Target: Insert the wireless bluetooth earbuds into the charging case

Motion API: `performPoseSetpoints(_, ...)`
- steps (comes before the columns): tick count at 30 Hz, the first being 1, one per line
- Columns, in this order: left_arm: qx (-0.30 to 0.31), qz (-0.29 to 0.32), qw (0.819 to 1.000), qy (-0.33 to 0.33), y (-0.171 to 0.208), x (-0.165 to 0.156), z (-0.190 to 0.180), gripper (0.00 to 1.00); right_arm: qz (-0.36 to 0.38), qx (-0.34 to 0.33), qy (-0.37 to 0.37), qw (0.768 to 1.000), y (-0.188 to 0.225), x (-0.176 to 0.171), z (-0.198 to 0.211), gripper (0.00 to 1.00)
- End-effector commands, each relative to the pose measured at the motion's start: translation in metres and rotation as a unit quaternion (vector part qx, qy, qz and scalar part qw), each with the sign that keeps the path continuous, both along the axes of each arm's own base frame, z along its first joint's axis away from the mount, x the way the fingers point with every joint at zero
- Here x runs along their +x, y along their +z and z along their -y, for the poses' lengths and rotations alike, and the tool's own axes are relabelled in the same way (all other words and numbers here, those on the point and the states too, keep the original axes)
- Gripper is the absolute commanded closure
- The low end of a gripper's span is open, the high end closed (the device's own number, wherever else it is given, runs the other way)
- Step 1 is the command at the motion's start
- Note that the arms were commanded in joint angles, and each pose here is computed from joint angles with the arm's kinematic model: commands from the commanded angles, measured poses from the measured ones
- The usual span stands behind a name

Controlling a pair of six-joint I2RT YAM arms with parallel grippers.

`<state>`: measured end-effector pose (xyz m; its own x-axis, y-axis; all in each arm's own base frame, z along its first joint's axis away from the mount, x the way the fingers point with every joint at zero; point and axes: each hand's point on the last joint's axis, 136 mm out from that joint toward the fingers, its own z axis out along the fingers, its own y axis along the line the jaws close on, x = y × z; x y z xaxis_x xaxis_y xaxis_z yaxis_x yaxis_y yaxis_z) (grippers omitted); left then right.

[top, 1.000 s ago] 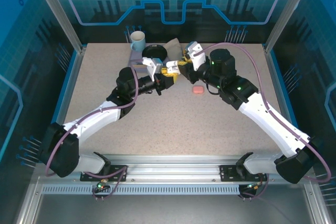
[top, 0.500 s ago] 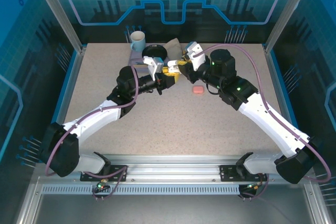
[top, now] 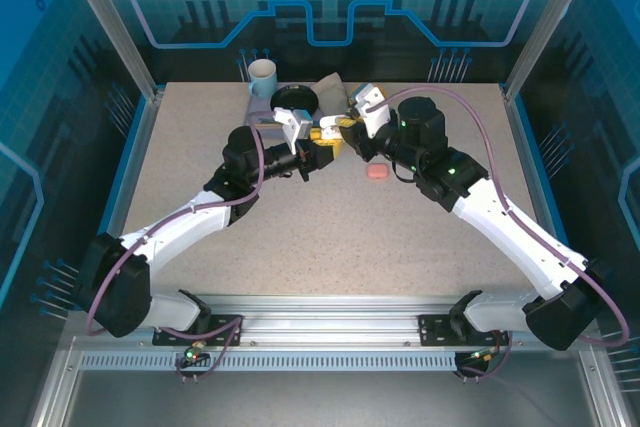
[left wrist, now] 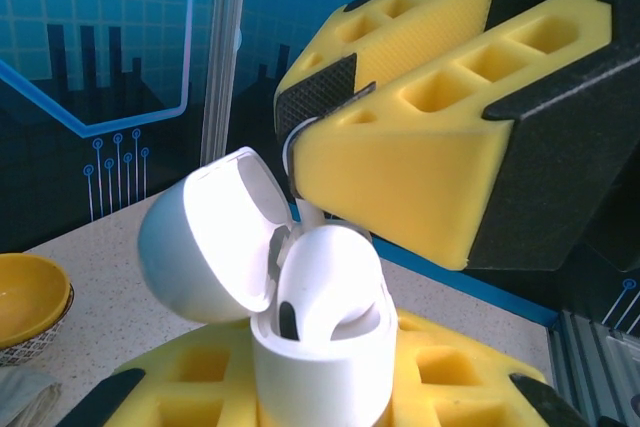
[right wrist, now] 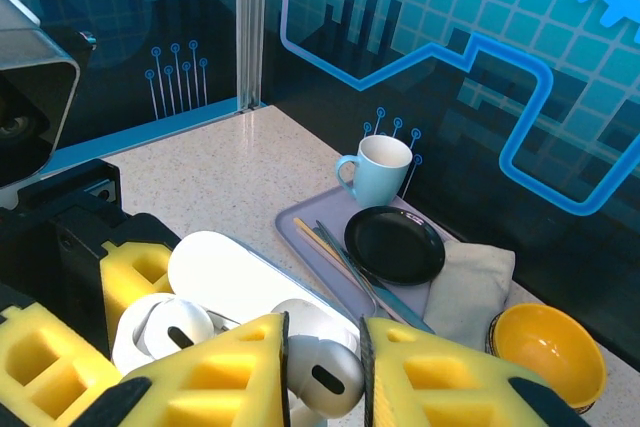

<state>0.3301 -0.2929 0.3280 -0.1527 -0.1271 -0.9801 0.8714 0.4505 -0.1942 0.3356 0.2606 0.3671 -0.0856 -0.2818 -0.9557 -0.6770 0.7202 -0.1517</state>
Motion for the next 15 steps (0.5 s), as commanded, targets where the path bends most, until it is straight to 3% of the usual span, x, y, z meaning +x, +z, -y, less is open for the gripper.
performPoseSetpoints(1,-0.015,0.026,0.999,-0.012,0.0226,-0.0034,0.0046,1.00,0.007,0.017,0.001,1.000,0.0079,0.0002,0.0026,0.76)
performPoseSetpoints(15,-0.014,0.023,1.000,-0.011,0.0191,-0.0016,0.0052,1.00,-0.003,0.042,0.021,0.999,0.0170,-0.0087,-0.0061,0.64)
